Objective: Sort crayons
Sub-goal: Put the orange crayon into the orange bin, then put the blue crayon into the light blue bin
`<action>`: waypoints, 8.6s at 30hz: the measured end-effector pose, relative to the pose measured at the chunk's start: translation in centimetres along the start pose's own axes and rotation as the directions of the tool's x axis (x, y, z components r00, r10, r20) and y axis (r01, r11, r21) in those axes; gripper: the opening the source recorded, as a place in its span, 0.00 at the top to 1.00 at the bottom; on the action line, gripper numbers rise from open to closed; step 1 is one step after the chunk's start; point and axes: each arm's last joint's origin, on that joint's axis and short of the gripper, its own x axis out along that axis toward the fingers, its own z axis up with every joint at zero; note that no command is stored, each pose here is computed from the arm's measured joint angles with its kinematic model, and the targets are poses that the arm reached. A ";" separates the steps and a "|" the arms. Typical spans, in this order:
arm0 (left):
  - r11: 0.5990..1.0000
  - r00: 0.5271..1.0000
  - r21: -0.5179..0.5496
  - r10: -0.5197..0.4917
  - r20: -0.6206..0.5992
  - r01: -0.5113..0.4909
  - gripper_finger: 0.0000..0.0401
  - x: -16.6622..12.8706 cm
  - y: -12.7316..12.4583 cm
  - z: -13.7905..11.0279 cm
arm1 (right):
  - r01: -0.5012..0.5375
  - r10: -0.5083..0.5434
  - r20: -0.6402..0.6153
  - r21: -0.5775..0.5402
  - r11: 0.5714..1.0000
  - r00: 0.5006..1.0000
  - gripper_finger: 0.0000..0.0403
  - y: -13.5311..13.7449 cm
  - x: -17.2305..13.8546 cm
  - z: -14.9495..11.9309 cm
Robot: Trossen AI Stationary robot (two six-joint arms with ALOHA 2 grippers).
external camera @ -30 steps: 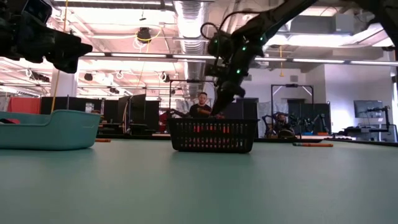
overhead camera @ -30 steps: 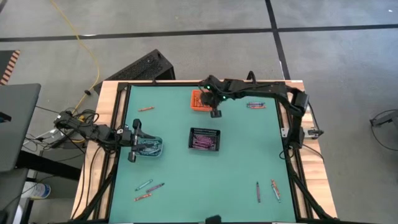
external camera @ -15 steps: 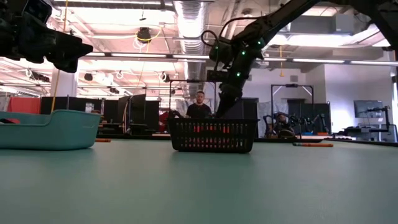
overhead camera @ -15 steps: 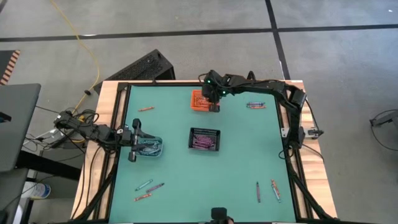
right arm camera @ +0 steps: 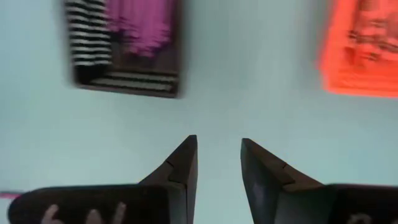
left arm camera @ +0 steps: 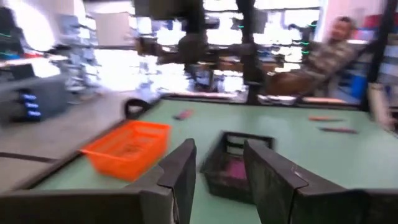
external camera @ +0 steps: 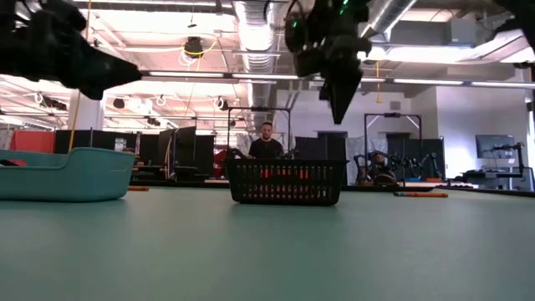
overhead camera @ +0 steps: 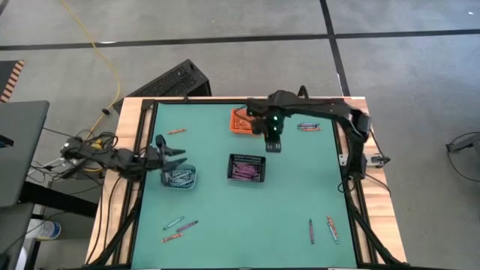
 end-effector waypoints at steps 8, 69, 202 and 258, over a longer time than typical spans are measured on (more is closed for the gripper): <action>0.978 0.965 0.049 0.209 -0.161 -0.204 0.70 2.7 2.4 1.1 | 0.044 -0.044 0.166 0.007 0.999 0.985 0.72 5.1 -1.6 -3.0; 0.969 -0.164 0.209 0.187 -0.969 -0.133 0.95 14.1 19.4 -5.0 | 0.142 0.076 0.739 -0.228 0.963 0.669 0.72 11.6 9.1 -10.1; 0.980 0.968 -0.049 0.183 -0.172 -0.194 0.93 1.3 4.6 -1.7 | 0.311 -0.300 -0.151 0.060 0.948 0.942 0.82 -9.7 8.5 -14.1; 0.979 0.966 -0.046 0.186 -0.179 -0.197 0.93 1.3 4.6 -1.7 | 0.318 -0.328 0.079 0.118 0.941 0.941 0.94 -9.2 8.1 -14.5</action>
